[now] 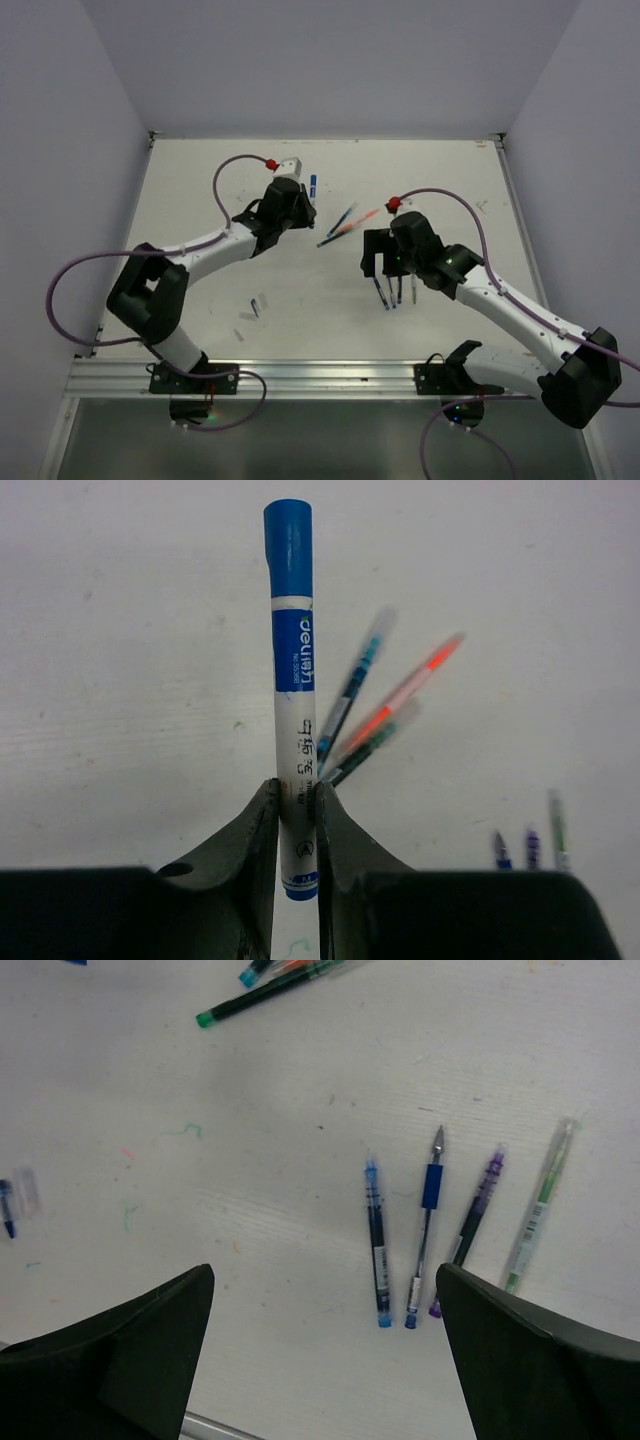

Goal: Open the pen caps

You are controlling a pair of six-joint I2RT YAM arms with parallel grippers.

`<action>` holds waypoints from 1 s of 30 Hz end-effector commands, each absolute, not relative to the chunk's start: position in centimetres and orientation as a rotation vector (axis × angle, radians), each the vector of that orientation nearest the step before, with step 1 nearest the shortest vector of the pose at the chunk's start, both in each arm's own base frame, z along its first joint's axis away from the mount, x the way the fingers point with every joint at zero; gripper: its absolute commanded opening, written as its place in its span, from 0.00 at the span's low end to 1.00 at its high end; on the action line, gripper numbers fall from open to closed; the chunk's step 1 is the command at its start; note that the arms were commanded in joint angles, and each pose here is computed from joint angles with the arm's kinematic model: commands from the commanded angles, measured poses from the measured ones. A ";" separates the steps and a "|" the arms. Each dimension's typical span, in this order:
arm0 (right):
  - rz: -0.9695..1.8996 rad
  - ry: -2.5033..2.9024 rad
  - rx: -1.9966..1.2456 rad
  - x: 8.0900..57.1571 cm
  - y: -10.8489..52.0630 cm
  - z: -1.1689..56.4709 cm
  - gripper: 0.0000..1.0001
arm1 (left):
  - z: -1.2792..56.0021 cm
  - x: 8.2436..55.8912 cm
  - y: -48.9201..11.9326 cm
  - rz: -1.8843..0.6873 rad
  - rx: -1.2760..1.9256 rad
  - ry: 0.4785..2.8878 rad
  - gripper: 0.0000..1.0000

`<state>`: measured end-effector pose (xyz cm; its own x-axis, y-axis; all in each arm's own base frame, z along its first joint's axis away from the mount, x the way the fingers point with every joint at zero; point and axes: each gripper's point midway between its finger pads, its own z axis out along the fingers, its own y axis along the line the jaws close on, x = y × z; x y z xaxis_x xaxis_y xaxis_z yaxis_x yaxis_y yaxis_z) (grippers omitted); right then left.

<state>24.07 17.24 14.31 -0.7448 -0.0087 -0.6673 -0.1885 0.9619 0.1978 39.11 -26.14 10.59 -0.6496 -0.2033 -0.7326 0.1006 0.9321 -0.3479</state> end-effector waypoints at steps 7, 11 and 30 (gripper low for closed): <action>0.819 2.234 -0.179 23.9 23.8 18.8 0.89 | 19.9 32.5 -29.5 -1.067 0.050 1.835 0.00; 0.968 2.118 -0.149 24.2 25.4 21.3 0.84 | 20.2 29.1 -29.7 -1.186 0.053 1.784 0.00; 1.164 1.943 -0.011 26.5 28.1 23.3 0.68 | 20.9 24.6 -30.4 -1.321 0.044 1.758 0.00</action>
<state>25.72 27.41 20.19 -0.6934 0.3134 -0.6488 -0.3567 0.6331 0.6870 25.23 -30.10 19.10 -0.6044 -0.4340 -0.6680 0.4707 0.4820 -0.7390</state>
